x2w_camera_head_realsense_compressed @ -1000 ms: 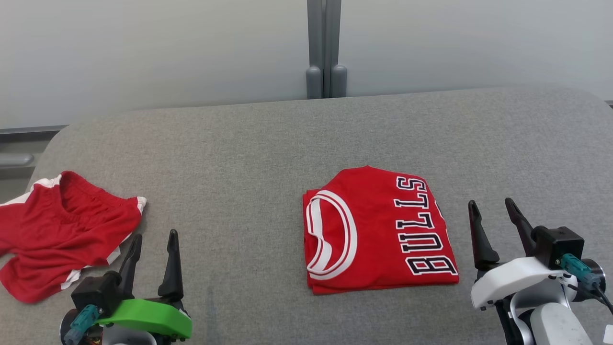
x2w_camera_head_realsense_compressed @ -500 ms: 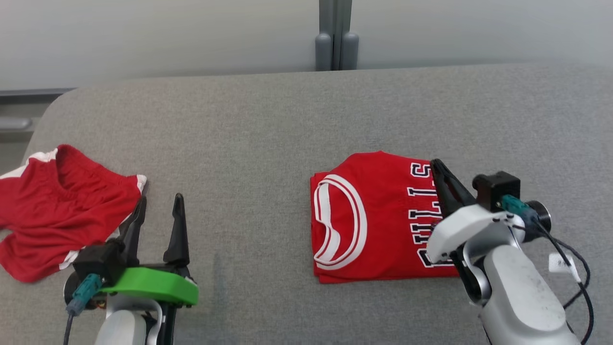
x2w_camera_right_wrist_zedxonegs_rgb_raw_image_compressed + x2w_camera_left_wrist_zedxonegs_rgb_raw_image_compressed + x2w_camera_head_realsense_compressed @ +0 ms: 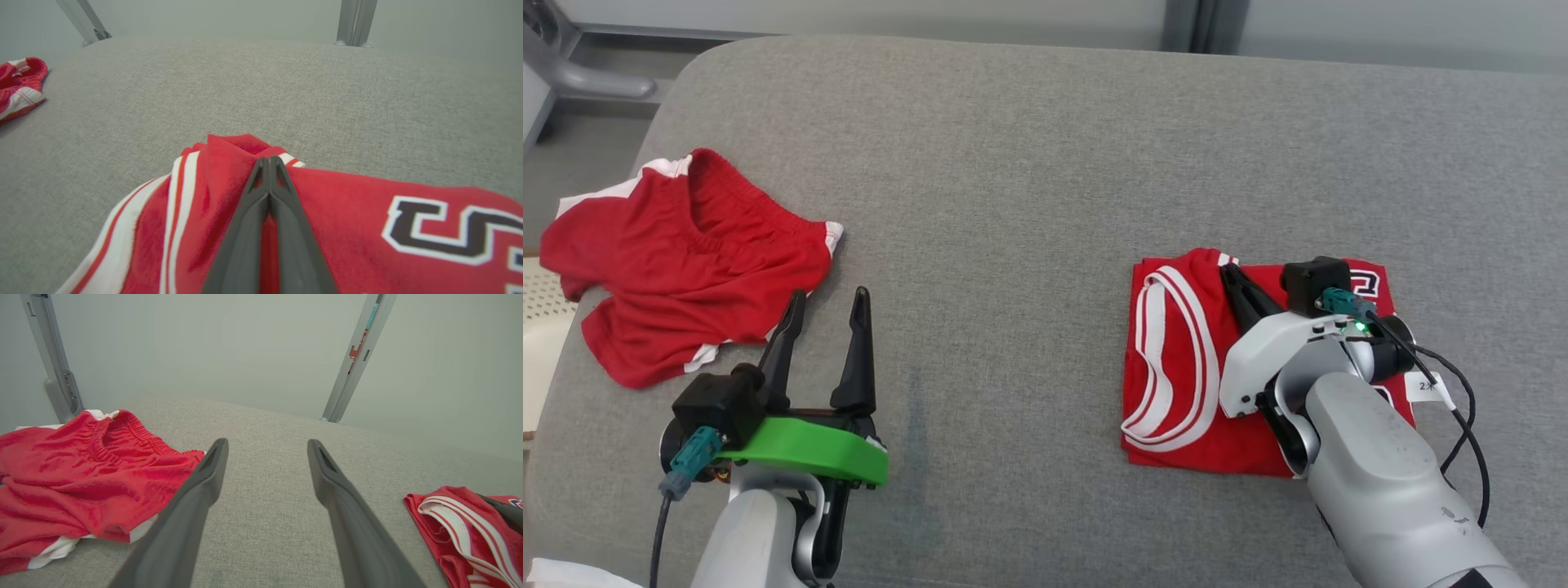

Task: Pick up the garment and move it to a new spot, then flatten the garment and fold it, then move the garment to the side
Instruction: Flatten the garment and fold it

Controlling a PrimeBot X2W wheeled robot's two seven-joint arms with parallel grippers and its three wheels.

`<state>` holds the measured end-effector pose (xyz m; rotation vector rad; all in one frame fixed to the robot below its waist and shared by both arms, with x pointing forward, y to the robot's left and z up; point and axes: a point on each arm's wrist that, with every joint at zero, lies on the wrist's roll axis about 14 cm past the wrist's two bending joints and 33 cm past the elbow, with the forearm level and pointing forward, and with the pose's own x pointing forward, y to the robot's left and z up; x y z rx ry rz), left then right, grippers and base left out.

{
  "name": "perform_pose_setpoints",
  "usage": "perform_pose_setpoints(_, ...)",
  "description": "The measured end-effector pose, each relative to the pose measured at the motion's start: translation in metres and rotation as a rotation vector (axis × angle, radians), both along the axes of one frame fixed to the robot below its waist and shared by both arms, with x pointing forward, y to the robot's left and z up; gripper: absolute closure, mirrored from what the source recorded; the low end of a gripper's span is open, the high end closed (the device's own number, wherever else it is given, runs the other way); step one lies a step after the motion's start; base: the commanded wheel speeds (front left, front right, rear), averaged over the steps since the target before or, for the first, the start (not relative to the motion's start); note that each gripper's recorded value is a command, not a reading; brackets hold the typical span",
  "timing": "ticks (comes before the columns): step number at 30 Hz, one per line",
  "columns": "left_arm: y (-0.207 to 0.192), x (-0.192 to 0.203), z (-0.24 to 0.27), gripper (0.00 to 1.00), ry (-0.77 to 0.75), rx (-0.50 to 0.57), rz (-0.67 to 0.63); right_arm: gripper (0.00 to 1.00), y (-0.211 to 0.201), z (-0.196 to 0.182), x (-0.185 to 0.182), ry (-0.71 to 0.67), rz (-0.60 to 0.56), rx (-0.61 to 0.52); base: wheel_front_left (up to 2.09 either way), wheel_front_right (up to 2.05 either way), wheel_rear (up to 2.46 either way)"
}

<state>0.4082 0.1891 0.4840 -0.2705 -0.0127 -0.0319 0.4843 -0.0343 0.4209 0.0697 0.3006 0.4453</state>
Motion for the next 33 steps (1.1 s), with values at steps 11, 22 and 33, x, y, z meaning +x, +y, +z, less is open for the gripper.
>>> perform_pose_setpoints(11,0.016,-0.008,-0.006,0.00,0.022,0.016,0.038,1.00,0.004,-0.014,0.006,0.024,-0.003,-0.010,0.00,0.00,0.00)
perform_pose_setpoints(22,0.008,-0.013,0.007,0.00,-0.014,0.016,0.008,0.00,-0.032,0.069,-0.004,-0.233,-0.111,0.097,0.00,0.00,0.00)
perform_pose_setpoints(33,-0.017,-0.012,0.015,0.00,-0.040,0.002,-0.052,0.00,-0.115,0.098,-0.057,-0.350,-0.284,0.031,0.00,0.00,0.00)
